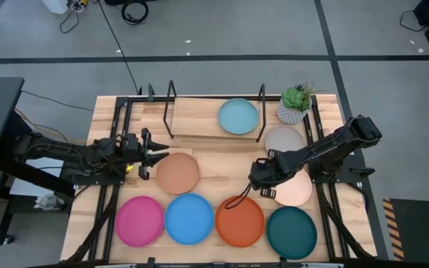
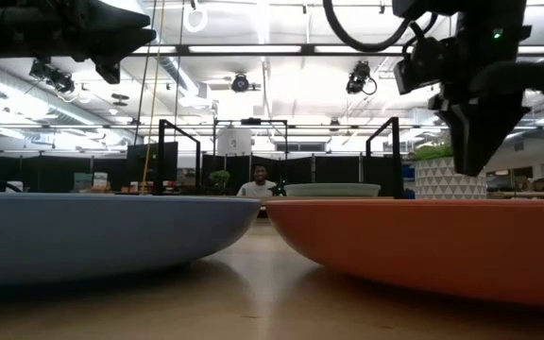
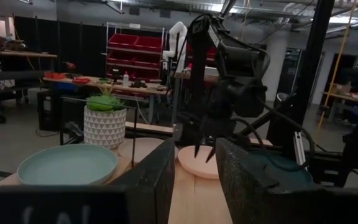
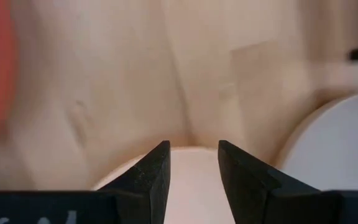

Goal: Place and stack plates onto a shelf
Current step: Stack the light orange plate on top of the light blue plate on the shelf

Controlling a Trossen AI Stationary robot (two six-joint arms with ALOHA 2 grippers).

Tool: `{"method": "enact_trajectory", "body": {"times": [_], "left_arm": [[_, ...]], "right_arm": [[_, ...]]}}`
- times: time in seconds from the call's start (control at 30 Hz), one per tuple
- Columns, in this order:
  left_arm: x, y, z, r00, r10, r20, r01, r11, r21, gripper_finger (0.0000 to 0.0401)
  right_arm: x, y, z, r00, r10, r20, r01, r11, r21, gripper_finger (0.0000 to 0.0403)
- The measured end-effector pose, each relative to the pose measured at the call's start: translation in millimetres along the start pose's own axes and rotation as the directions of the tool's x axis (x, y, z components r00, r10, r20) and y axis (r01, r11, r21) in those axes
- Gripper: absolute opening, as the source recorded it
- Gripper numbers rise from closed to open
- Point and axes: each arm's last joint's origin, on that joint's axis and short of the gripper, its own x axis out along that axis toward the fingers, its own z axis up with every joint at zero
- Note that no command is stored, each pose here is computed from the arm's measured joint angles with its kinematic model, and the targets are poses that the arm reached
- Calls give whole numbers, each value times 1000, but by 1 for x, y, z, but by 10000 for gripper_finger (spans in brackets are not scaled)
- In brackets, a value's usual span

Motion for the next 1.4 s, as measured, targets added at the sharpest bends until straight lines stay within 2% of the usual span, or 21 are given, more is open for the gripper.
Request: {"method": "enact_trajectory", "body": {"times": [0.2,0.3,0.47,0.63,0.83,0.97,1.4], "left_arm": [[0,0,0,1000,0,-1,0,1000,0,126],[0,0,0,1000,0,-3,0,1000,0,126],[0,0,-1,1000,1,-11,-1,1000,9,126],[0,0,-1,1000,1,-10,-1,1000,12,126],[0,0,-1,1000,1,-11,0,1000,14,126],[0,0,-1,1000,0,-8,0,1000,10,126],[0,0,0,1000,0,-6,0,1000,1,126]], "right_arm": [[0,11,-5,996,82,-43,-73,982,176,156],[4,17,-7,995,79,-55,-65,973,223,171],[19,25,-6,994,38,-102,-12,968,249,194],[33,30,-6,987,19,-158,19,972,235,194],[39,28,-8,983,28,-181,16,971,237,173],[49,26,-10,979,82,-187,-36,970,240,150],[49,31,-1,983,147,-112,-138,987,84,59]]}}
